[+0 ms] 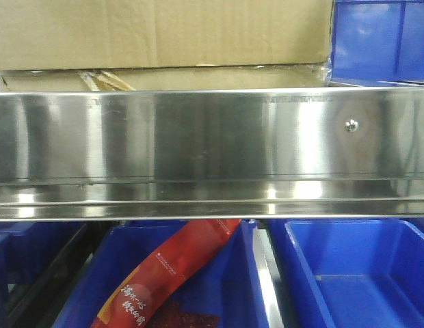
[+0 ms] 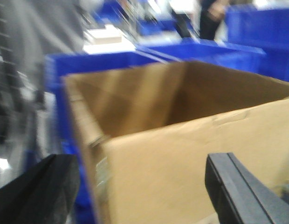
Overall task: Grab carton from right shelf to conveyor
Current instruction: 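Clamp the carton's opposite side walls with left and right grippers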
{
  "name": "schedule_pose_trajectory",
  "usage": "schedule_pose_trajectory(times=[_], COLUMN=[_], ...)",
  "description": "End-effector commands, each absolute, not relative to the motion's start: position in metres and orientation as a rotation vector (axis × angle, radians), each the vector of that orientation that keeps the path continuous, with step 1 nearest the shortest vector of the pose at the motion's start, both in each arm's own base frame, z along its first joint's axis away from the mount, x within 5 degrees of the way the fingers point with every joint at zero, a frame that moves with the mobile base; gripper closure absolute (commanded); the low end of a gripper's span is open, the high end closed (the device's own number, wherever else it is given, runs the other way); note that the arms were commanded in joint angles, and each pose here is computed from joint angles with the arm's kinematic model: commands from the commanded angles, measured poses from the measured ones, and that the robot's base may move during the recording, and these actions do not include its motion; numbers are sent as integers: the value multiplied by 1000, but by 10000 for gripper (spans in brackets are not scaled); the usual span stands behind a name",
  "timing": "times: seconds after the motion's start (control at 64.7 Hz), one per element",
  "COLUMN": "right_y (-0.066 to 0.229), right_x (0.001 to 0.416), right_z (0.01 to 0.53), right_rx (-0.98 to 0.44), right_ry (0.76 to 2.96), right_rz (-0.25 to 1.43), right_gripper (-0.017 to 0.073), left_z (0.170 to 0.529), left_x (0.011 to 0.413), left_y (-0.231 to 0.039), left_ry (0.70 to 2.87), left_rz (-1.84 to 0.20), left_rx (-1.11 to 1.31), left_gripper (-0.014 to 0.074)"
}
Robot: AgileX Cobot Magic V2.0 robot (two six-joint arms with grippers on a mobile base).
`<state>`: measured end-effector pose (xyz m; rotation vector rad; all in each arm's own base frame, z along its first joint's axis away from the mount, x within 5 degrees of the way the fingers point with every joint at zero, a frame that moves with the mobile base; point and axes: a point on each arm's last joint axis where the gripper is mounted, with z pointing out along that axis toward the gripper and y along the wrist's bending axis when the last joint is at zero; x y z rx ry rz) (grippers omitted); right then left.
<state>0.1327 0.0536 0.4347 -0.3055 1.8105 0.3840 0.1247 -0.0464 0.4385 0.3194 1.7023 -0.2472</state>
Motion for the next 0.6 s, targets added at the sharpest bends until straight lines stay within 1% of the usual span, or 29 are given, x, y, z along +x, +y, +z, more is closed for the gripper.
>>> schedule_pose_trajectory(times=[0.0,0.093,0.216,0.278,0.355,0.402,0.463,0.587], right_y=[65,76,87,89,93,99,109,129], right_x=[153,174,205,220,241,253,264,287], right_z=[454,474,494,501,510,516,525,525], right_rx=[-354,-401,-393,-362,-328,-327,-344,-372], right_ry=[1845,1915,2037,2115,2200,2175,2139,2120], right_rz=[404,412,421,394,305,284,297,314], right_gripper=[11,11,11,11,11,11,11,11], left_z=[455,468,489,495,500,499,498,489], left_x=[146,178,213,229,251,263,276,300], left_y=[-58,-68,-69,-67,-62,-58,-55,-57], left_ry=[1737,1877,2014,2070,2149,2193,2231,2271], left_rz=[-265,-294,-272,-251,-214,-191,-174,-136], left_rx=[341,276,171,131,87,60,40,35], left_gripper=[130,130,130,130,130,130,130,130])
